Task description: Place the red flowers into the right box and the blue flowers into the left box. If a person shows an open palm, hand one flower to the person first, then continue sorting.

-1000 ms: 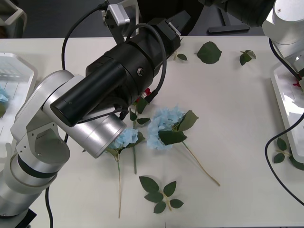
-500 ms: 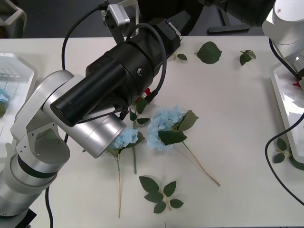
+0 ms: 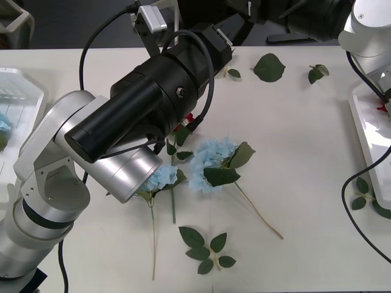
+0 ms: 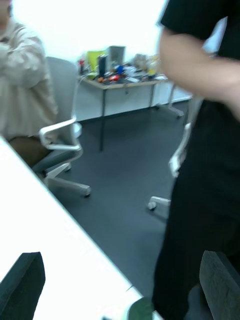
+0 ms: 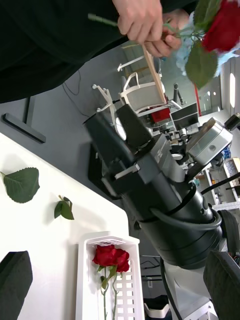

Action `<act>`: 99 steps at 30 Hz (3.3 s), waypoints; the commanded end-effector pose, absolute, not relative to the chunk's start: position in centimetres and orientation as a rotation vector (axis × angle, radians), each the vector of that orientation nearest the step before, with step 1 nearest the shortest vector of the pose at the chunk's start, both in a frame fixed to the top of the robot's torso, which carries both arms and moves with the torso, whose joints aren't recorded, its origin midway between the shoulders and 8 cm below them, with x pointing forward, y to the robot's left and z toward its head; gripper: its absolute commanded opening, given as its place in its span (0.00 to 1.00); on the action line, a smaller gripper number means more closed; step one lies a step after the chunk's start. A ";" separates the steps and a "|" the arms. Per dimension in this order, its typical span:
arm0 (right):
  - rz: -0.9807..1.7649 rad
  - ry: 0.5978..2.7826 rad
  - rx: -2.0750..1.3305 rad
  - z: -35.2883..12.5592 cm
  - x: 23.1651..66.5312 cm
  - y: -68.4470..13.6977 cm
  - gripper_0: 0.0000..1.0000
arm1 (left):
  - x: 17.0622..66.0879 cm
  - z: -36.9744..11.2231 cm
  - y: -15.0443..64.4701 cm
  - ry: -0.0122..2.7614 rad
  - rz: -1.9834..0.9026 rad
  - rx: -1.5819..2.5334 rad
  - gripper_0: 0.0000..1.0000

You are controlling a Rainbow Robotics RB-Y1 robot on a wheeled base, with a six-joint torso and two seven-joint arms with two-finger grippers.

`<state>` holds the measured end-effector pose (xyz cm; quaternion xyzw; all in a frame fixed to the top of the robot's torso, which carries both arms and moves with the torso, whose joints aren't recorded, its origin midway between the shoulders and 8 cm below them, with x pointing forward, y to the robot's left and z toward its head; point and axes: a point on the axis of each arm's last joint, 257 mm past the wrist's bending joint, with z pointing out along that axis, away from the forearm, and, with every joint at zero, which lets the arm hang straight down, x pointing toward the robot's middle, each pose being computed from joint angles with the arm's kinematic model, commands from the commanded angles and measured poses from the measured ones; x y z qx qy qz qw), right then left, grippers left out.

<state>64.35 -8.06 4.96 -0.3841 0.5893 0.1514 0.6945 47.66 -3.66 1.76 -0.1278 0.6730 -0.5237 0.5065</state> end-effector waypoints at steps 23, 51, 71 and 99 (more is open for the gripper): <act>0.549 2.232 -0.952 -20.3 50.3 -12.8 0.93 | 40.9 -2.3 2.0 2.140 -1.142 -0.162 1.00; -0.081 2.504 -0.972 -33.3 39.3 -13.6 0.99 | 36.6 -18.3 19.0 2.135 -1.042 0.750 1.00; 0.012 2.512 -0.788 -35.4 43.7 -8.4 0.08 | 29.6 -31.2 16.3 2.320 -1.138 0.493 1.00; 0.304 2.280 -0.892 -21.2 49.4 -8.4 0.00 | 34.3 -34.5 5.2 2.366 -0.994 0.433 1.00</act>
